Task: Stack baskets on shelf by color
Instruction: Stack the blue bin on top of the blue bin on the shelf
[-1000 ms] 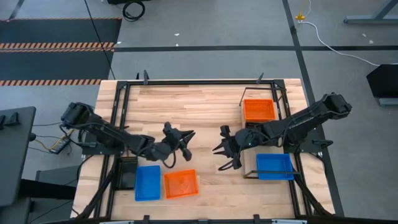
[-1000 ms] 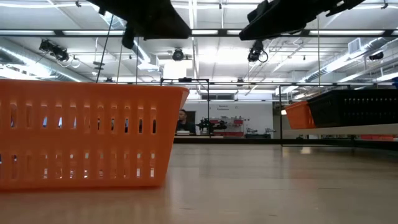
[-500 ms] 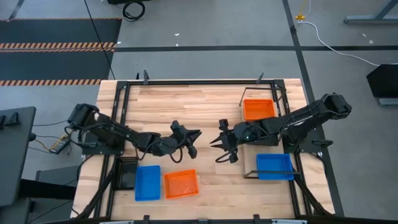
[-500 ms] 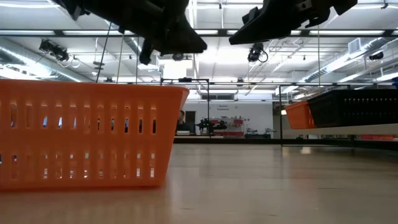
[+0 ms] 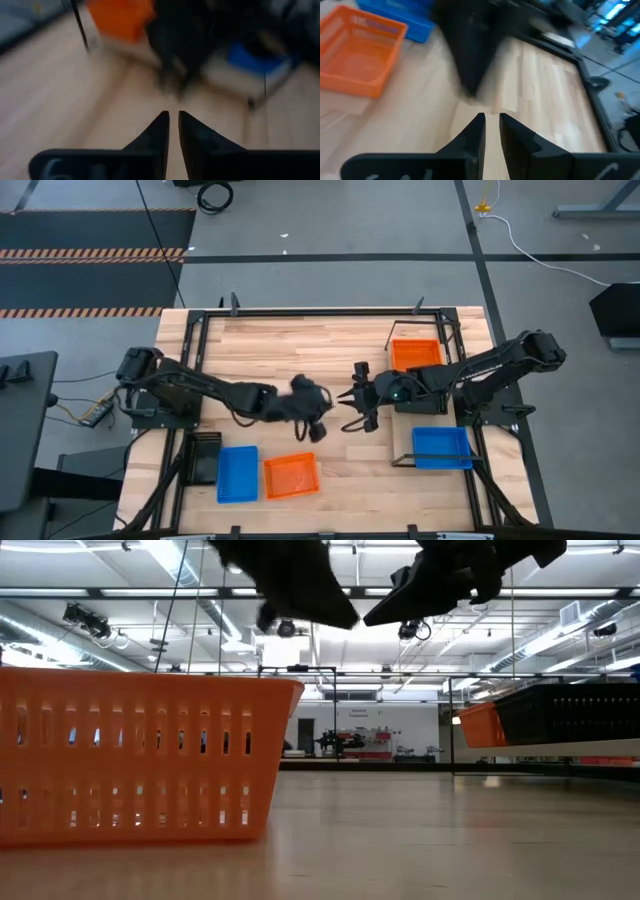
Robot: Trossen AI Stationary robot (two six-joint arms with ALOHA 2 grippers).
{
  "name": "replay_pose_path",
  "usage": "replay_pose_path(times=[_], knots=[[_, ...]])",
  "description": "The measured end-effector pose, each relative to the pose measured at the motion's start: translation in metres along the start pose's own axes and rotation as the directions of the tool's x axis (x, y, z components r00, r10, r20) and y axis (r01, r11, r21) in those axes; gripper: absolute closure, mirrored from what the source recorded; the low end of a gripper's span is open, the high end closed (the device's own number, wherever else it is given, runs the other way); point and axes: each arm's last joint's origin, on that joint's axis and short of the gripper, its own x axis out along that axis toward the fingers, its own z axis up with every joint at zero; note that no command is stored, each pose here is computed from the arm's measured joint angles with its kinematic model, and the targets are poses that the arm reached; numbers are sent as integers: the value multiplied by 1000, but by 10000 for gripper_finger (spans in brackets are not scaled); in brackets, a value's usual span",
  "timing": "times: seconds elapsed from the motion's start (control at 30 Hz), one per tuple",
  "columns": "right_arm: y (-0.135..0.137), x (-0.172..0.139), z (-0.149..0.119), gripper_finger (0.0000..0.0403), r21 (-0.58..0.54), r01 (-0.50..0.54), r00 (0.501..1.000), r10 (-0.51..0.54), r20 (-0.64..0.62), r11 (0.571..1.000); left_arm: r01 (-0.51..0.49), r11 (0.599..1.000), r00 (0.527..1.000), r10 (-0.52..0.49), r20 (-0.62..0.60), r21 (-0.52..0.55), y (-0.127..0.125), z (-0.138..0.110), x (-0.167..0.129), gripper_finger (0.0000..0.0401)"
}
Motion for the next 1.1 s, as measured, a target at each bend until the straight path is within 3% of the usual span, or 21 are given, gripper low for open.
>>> replay_pose_path(times=[0.1, 0.2, 0.27, 0.33, 0.53, 0.77, 1.1], knots=[[-2, -2, 2, 339, 5, 20, 1000, -20, 7, 1000, -66, 998, 968, 67, -241, 14, -15, 16, -22, 359], [-4, -7, 5, 339, 11, 23, 999, -24, 33, 1000, -212, 976, 890, 173, -421, -47, -19, 22, -51, 360], [-6, -13, 8, 339, 25, 29, 998, -30, 57, 999, -304, 943, 859, 210, -467, -135, -21, 27, -64, 360], [-9, -18, 12, 339, 40, 39, 995, -43, 88, 998, -376, 915, 811, 247, -531, -149, -22, 23, -80, 360], [-16, -36, 22, 339, 75, 60, 983, -72, 172, 995, -470, 864, 670, 217, -710, -180, -30, -8, -96, 343], [-23, -47, 26, 339, 153, 159, 967, -185, 173, 975, -429, 889, 613, 154, -775, -163, -47, -38, -106, 297], [-25, -48, 26, 340, 242, 195, 957, -238, 165, 951, -421, 857, 629, 40, -777, -297, -82, -62, -128, 229]])
